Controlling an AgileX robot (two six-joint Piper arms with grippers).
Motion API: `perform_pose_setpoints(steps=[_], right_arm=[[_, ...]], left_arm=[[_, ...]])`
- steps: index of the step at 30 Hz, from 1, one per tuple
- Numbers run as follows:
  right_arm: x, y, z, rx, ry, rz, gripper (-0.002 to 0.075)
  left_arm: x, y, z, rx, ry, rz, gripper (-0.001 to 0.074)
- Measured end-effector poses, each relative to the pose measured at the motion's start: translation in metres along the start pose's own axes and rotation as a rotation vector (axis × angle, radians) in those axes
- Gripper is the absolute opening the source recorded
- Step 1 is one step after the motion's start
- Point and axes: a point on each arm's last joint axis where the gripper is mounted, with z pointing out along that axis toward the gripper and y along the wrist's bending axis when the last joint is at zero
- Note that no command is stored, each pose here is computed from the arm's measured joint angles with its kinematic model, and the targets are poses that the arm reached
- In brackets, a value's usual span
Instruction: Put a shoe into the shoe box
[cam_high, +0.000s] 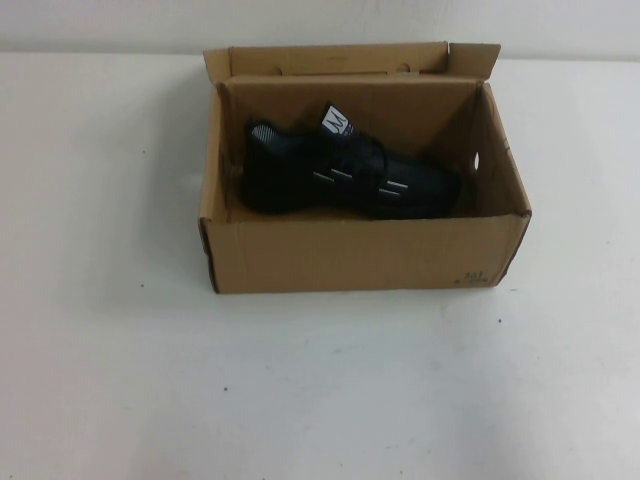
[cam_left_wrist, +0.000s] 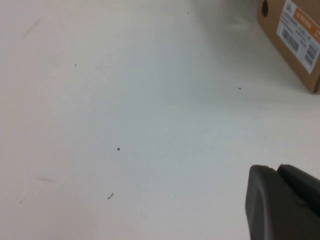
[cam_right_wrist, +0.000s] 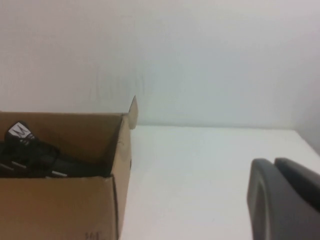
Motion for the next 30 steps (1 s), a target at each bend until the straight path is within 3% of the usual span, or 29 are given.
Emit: perform_pose_setpoints(steps=[5, 13, 30], right_arm=[[0.026, -0.001, 0.000, 0.030, 0.074, 0.078, -0.0016], [0.096, -0.008, 0.006, 0.075, 0.189, 0.106, -0.0016], [0.106, -0.004, 0.004, 0.019, 0.295, 0.094, -0.0016]], left_arm=[[0.000, 0.000, 0.000, 0.000, 0.000, 0.000, -0.0001], [0.000, 0.000, 0.000, 0.000, 0.000, 0.000, -0.0001], [0.000, 0.000, 0.000, -0.003, -0.001, 0.008, -0.0001]])
